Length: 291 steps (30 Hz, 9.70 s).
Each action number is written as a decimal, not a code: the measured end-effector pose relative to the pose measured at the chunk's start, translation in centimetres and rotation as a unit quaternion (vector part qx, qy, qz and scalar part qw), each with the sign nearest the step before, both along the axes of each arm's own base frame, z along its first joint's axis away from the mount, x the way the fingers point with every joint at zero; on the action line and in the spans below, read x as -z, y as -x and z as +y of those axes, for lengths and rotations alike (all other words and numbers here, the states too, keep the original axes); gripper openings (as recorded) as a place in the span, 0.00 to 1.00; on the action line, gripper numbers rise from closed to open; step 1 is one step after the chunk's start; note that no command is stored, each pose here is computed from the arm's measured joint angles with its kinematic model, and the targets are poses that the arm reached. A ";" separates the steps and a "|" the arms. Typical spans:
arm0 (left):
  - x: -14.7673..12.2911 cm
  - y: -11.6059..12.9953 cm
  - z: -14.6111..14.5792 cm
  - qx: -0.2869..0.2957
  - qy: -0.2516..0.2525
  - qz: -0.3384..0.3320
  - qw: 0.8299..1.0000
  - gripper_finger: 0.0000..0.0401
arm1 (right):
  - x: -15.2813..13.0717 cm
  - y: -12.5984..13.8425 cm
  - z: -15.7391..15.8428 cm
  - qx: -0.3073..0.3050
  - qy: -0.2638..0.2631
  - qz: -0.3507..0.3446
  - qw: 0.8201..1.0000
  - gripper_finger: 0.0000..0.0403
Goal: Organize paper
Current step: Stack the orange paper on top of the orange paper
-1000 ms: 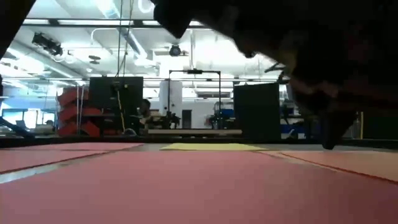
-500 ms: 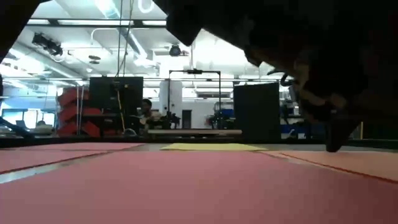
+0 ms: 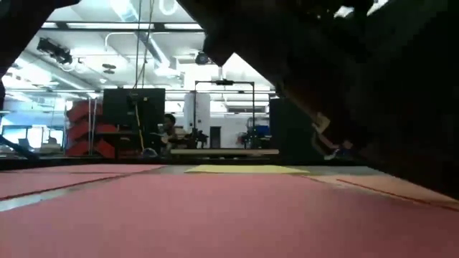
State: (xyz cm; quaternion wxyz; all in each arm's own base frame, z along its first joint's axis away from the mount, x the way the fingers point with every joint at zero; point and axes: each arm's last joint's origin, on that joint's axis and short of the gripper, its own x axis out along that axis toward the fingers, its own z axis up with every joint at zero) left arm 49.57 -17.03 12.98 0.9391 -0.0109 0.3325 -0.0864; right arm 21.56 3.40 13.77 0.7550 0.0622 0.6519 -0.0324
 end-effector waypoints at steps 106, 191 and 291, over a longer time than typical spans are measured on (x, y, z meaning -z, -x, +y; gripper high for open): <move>0.6 -4.2 15.9 -0.132 -0.008 0.035 0.991 0.00 | -0.4 9.1 26.2 -0.080 -0.092 0.058 0.991 0.00; -1.4 -4.1 17.2 -0.108 -0.011 0.011 0.994 0.00 | -1.2 5.8 27.3 -0.084 -0.154 -0.093 0.980 0.00; -2.2 0.7 5.8 -0.020 -0.044 0.187 0.981 0.00 | -0.5 7.8 5.5 0.337 0.002 0.139 0.931 0.00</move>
